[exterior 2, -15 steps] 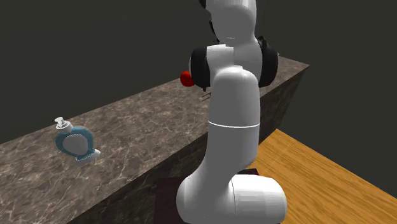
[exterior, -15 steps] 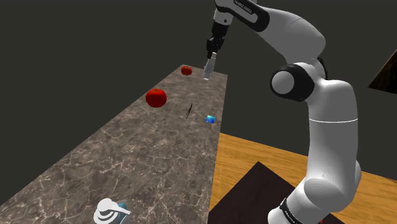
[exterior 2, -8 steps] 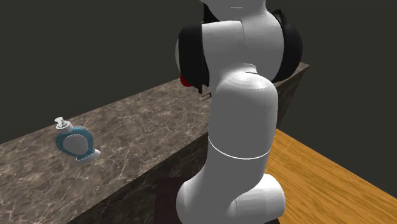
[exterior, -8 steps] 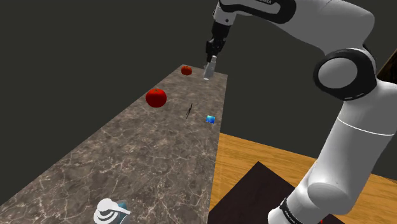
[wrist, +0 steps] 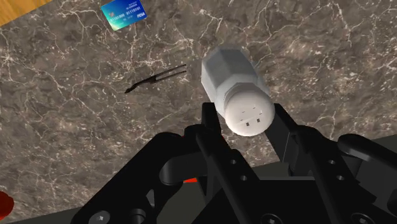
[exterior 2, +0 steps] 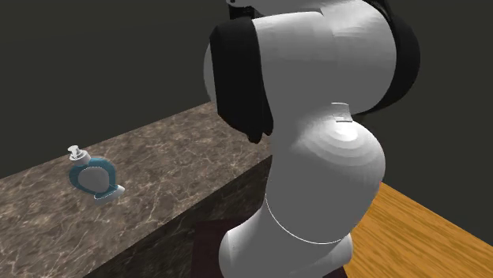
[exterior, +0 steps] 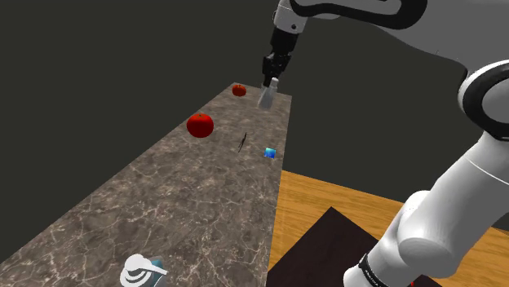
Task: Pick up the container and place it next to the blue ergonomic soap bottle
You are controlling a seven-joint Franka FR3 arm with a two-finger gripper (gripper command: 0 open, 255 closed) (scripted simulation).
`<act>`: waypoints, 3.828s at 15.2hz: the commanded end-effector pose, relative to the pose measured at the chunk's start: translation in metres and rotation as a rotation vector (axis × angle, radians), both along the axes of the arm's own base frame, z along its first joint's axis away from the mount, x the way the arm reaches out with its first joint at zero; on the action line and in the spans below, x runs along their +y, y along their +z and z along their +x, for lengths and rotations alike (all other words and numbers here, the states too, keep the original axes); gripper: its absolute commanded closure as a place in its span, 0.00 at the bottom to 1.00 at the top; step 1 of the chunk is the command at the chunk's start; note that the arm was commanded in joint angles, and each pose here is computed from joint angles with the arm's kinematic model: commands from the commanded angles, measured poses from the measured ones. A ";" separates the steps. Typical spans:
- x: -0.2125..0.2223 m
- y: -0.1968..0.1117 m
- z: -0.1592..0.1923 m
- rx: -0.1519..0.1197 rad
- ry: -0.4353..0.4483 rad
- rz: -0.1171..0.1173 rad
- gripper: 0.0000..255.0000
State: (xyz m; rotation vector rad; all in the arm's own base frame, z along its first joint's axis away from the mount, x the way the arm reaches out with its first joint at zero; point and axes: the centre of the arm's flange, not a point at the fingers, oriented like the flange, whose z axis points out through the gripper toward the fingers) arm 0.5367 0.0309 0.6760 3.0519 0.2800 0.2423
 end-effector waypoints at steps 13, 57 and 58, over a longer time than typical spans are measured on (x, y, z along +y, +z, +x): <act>0.140 0.000 -0.121 0.000 -0.001 -0.001 1.00; 0.443 -0.074 -0.381 0.000 -0.001 -0.001 1.00; 0.443 -0.079 -0.381 0.000 -0.001 -0.001 1.00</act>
